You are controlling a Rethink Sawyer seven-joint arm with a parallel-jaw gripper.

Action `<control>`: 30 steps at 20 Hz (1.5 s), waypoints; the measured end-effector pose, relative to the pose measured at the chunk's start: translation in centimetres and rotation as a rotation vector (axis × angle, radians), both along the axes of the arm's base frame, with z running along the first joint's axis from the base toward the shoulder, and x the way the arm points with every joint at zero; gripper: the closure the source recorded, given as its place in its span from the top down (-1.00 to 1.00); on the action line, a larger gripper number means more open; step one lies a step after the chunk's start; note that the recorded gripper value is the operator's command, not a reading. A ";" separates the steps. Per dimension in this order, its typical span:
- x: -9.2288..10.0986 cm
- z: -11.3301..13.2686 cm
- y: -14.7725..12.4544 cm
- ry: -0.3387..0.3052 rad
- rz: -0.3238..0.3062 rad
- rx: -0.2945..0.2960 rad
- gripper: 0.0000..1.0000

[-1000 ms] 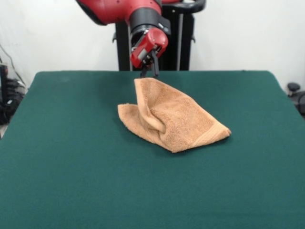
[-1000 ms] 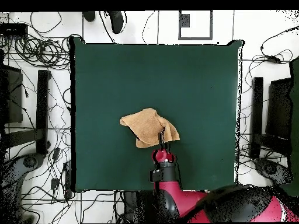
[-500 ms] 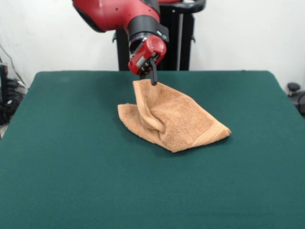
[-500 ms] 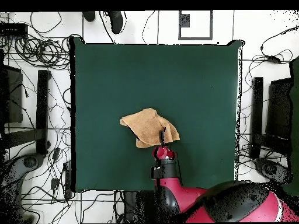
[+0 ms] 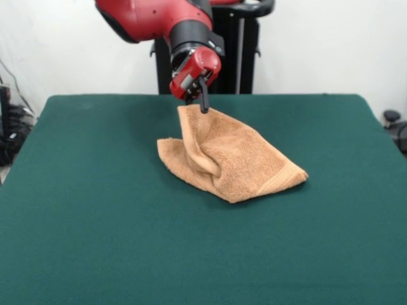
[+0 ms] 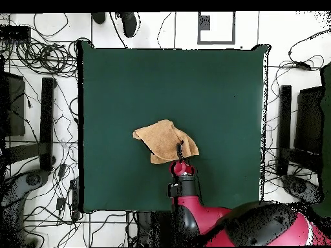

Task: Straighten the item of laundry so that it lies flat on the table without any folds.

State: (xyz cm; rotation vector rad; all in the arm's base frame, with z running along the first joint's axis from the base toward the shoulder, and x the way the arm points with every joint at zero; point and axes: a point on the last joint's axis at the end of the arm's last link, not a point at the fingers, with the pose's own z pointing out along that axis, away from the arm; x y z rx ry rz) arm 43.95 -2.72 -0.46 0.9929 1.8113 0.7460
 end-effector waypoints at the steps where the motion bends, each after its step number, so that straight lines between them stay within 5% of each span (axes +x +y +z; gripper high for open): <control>1: 0.0 0.0 0.0 0.000 0.001 0.000 1.00; 12: 0.0 0.0 0.1 0.000 0.001 0.000 1.00; 13: 0.0 0.0 0.1 0.001 0.002 0.001 -1.00; 30: -0.2 0.1 0.3 -0.004 0.018 0.003 -1.00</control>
